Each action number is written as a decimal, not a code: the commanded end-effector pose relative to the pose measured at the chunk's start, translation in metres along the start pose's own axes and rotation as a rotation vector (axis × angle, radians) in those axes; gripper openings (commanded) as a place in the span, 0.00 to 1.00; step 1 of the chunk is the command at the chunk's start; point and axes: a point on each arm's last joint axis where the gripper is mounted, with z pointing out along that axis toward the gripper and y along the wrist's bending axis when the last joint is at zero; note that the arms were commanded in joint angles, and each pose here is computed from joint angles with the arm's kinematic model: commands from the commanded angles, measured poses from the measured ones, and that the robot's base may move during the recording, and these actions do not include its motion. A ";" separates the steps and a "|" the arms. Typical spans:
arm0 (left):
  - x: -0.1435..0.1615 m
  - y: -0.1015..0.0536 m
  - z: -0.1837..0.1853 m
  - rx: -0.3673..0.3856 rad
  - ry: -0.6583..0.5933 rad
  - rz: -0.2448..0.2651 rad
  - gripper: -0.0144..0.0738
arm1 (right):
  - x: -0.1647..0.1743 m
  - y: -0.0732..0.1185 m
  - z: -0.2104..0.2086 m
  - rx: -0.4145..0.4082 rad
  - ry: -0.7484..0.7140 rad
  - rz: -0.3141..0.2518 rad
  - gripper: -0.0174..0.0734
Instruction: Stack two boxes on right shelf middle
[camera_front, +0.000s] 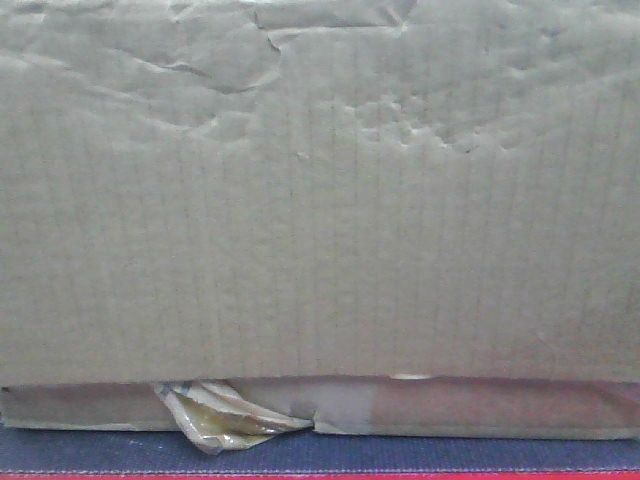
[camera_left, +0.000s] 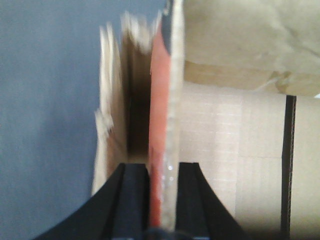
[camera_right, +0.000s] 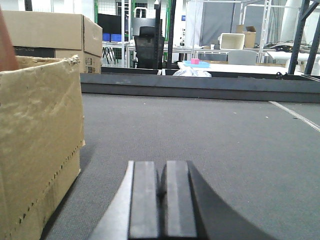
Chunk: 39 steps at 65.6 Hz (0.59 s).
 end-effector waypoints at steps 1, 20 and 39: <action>0.010 -0.008 0.013 0.031 0.060 -0.014 0.04 | -0.002 0.000 0.000 0.005 -0.024 -0.006 0.01; 0.024 -0.022 0.055 -0.003 0.168 0.011 0.04 | -0.002 0.000 0.000 0.005 -0.024 -0.006 0.01; 0.027 -0.025 0.061 0.000 0.192 0.009 0.04 | -0.002 0.000 0.000 0.005 -0.024 -0.006 0.01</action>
